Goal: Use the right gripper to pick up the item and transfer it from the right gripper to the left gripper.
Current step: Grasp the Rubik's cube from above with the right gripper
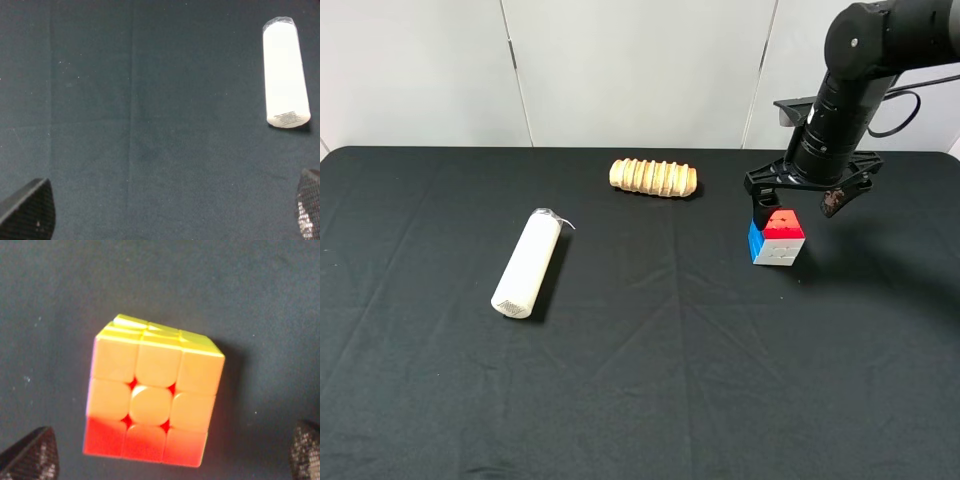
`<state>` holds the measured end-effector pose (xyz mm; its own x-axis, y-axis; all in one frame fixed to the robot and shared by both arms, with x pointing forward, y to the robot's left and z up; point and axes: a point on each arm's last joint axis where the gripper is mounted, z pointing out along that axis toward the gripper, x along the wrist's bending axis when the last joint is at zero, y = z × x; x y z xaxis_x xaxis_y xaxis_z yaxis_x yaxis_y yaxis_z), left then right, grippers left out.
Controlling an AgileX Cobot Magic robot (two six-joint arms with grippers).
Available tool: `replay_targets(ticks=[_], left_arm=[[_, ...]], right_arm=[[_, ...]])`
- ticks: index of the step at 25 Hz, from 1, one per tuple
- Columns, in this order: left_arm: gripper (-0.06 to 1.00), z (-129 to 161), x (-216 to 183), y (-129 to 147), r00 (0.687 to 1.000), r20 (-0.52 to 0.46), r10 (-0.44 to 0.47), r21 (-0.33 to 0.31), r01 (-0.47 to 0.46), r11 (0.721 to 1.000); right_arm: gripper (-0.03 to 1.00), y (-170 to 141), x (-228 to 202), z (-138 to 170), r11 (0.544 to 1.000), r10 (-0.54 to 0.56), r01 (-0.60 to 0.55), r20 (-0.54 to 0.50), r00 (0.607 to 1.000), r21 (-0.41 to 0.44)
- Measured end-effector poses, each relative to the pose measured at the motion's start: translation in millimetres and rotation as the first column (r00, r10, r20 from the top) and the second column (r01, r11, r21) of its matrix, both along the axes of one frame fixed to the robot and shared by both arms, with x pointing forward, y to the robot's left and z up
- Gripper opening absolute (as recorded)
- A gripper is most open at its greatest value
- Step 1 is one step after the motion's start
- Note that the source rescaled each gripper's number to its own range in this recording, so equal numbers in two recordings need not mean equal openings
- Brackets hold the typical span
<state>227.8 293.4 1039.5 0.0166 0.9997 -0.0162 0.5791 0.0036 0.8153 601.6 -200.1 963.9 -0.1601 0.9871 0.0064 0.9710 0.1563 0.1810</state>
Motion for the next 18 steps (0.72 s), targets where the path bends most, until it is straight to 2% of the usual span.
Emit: replay_targets(ticks=[6,18], left_arm=[[0.88,0.0,0.0,-0.1,1.000,0.000,0.000,-0.001,0.000,1.000],[0.88,0.0,0.0,-0.1,1.000,0.000,0.000,-0.001,0.000,1.000]], right_arm=[[1.00,1.1,4.5,-13.0,1.000,-0.006,0.007,-0.017,1.000,0.030],[1.00,3.4,12.2,-40.3,1.000,-0.008,0.009,-0.032,0.999,0.028]])
